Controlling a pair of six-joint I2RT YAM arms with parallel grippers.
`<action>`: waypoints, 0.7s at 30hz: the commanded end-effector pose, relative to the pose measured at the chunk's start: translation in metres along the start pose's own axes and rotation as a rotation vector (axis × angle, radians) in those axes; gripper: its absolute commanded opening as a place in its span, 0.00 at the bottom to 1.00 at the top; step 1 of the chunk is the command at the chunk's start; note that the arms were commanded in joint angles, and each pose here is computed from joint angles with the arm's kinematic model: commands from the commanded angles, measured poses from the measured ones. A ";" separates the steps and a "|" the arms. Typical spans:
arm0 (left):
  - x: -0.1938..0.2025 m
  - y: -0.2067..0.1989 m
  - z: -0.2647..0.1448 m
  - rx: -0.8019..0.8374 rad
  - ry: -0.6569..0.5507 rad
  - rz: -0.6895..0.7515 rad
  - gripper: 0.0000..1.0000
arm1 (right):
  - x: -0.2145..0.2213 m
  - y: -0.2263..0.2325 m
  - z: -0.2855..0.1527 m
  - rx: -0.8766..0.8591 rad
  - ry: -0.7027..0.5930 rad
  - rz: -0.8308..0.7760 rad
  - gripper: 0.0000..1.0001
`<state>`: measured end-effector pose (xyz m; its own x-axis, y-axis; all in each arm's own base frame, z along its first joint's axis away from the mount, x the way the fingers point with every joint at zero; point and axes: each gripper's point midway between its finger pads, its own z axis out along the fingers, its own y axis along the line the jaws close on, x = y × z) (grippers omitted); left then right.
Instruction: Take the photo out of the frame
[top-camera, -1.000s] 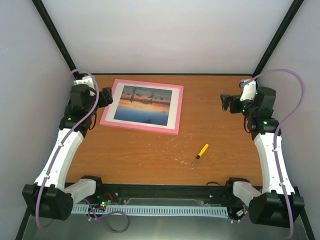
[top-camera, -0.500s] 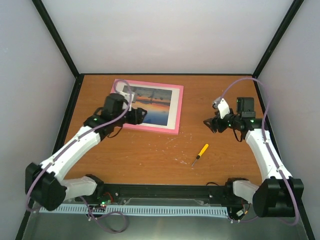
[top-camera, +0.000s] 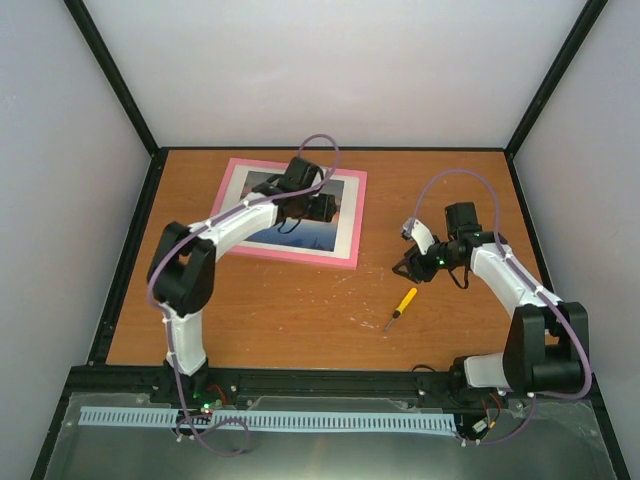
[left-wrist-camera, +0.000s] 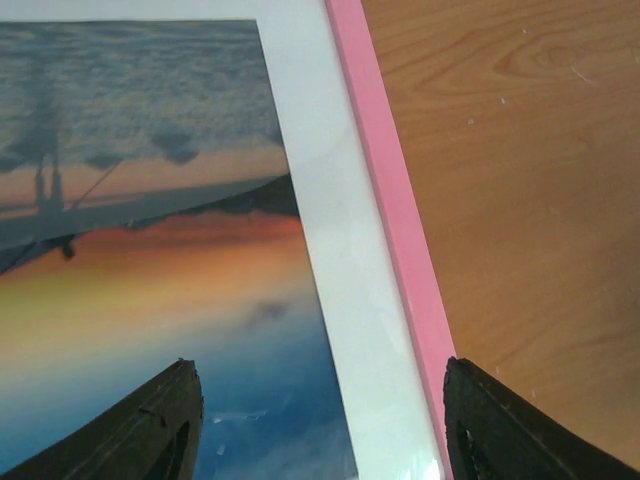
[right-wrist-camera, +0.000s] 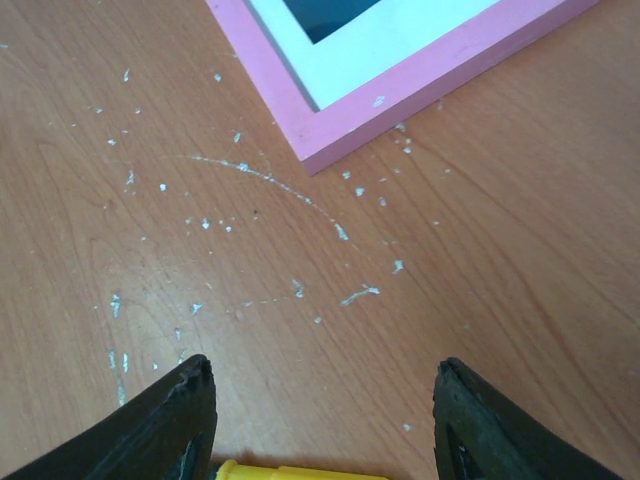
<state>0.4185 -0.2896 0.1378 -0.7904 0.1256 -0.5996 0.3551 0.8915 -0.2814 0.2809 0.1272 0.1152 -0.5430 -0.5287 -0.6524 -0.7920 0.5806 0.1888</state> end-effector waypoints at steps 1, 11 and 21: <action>-0.024 -0.013 0.022 0.009 -0.008 -0.008 0.65 | 0.002 0.015 0.007 -0.092 0.000 0.000 0.58; -0.029 -0.044 0.084 0.168 0.033 -0.033 0.60 | 0.011 -0.002 0.011 0.000 0.047 0.015 0.54; 0.000 -0.073 0.120 0.237 0.103 0.008 0.57 | 0.015 0.003 0.013 -0.026 0.053 0.017 0.53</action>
<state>0.4571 -0.3813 0.0622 -0.8431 0.1718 -0.5096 0.4170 0.8073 -0.4177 0.2797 0.1260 0.1024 -0.5698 -0.5417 -0.6180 -0.7820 0.5886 0.2051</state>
